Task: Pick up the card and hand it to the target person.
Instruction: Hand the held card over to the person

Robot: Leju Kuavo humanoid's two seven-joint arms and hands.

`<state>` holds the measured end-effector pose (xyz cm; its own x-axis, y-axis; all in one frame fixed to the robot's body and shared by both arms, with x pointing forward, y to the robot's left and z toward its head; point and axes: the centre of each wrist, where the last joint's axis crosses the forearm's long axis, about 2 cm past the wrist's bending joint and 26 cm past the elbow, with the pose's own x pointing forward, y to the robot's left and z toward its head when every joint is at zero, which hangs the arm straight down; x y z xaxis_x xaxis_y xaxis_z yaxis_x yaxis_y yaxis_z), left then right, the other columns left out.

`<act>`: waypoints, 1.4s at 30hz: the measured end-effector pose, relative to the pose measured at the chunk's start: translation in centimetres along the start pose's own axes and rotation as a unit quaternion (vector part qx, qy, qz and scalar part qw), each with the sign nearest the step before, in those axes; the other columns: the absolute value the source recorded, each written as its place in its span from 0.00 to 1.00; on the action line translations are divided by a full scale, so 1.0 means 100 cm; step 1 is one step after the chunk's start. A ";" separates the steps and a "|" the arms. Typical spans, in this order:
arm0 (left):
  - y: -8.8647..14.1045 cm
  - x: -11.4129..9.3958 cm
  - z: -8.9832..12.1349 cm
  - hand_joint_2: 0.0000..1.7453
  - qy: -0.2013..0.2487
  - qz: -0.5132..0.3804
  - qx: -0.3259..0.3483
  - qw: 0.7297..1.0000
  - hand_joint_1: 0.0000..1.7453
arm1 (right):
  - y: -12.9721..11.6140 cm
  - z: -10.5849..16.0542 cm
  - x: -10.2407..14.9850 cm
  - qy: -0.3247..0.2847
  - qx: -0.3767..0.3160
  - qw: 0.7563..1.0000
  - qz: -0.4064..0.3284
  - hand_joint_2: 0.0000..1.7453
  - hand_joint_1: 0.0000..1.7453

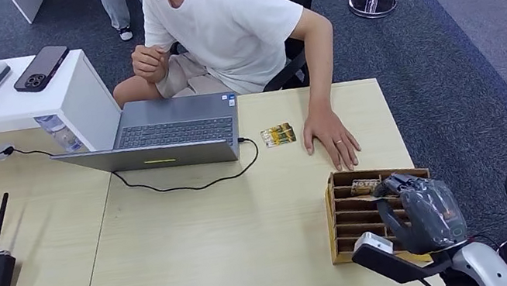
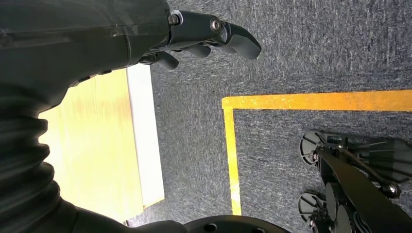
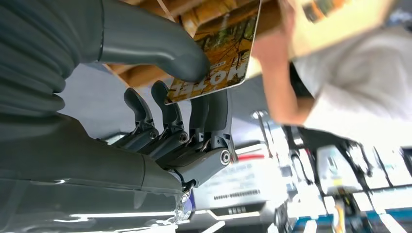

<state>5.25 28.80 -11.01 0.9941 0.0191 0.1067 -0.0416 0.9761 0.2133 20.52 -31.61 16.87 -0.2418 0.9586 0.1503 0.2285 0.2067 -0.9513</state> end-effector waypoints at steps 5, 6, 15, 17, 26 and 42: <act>-0.001 0.000 0.000 1.00 0.001 0.003 -0.001 1.000 0.00 | -0.006 -0.002 0.001 -0.011 -0.035 0.999 -0.007 1.00 0.78; -0.001 0.000 0.000 1.00 0.001 0.003 -0.001 1.000 0.00 | -0.006 -0.002 0.001 -0.011 -0.038 0.999 -0.007 1.00 0.78; -0.001 0.000 0.000 1.00 0.002 0.007 -0.002 1.000 0.00 | -0.011 -0.010 0.003 -0.013 -0.055 0.998 -0.011 1.00 0.78; -0.001 0.000 0.000 1.00 0.002 0.008 -0.001 1.000 0.00 | -0.012 -0.013 0.003 -0.014 -0.063 0.998 -0.007 1.00 0.78; -0.003 0.003 0.001 1.00 -0.005 -0.002 -0.001 1.000 0.00 | -0.002 -0.031 0.006 -0.054 -0.206 0.974 0.077 1.00 0.78; -0.004 0.007 0.001 1.00 -0.011 -0.026 0.000 1.000 0.00 | 0.063 -0.114 0.030 -0.074 -0.187 0.976 0.082 1.00 0.78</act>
<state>5.94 28.35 -10.91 0.9926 -0.0367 0.1157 0.0105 0.9755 0.2195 31.98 -25.19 14.35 -0.3001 0.9519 -0.0617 0.5970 0.1369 -0.7905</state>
